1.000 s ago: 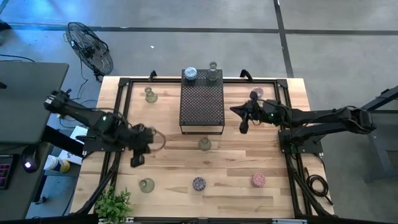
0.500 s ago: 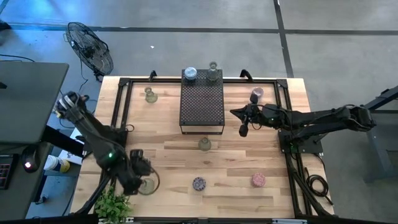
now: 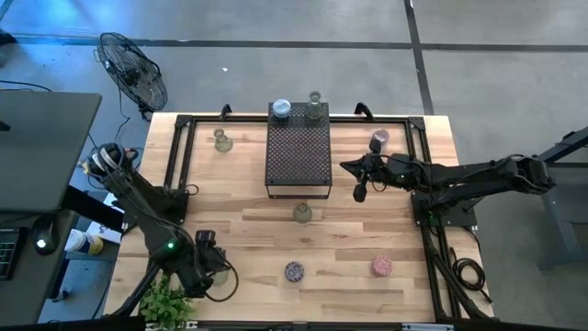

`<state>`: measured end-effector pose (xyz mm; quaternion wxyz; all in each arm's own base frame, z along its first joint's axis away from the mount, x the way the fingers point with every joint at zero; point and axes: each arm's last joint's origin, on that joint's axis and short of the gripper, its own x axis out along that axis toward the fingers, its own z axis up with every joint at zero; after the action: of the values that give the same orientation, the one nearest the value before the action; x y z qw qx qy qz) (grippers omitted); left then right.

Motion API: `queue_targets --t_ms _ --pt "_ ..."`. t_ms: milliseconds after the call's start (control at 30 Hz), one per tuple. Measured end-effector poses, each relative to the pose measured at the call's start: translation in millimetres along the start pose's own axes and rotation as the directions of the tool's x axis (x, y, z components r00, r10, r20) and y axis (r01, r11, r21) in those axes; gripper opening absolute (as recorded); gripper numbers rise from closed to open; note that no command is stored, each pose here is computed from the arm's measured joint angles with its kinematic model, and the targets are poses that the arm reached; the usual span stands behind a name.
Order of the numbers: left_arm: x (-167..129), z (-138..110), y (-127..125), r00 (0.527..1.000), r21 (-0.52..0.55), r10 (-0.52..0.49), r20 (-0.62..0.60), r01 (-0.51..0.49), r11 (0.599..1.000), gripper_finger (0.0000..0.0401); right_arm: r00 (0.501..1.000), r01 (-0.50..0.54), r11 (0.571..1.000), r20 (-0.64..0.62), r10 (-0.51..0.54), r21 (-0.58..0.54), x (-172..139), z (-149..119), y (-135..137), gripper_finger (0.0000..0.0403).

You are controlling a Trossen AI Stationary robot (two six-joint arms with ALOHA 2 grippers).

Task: Pick & Place candle stick holders
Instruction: Put the green glass candle holder on the shelf aligned with the other green glass candle holder

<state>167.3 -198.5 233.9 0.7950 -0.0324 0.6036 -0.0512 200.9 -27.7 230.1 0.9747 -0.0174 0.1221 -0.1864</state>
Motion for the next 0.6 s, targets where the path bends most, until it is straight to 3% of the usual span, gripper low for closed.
queue_targets --t_ms 300,600 --pt "15 0 -4 0.998 0.036 0.018 -0.068 -0.016 0.999 0.0308 1.0 0.0 1.0 -0.001 0.0 -0.013 0 0 0 0.0" --pt "9 4 -8 0.998 0.053 -0.011 -0.061 0.014 0.998 0.0202 1.0 0.0 1.0 -0.001 0.0 -0.013 0 0 0 0.0"
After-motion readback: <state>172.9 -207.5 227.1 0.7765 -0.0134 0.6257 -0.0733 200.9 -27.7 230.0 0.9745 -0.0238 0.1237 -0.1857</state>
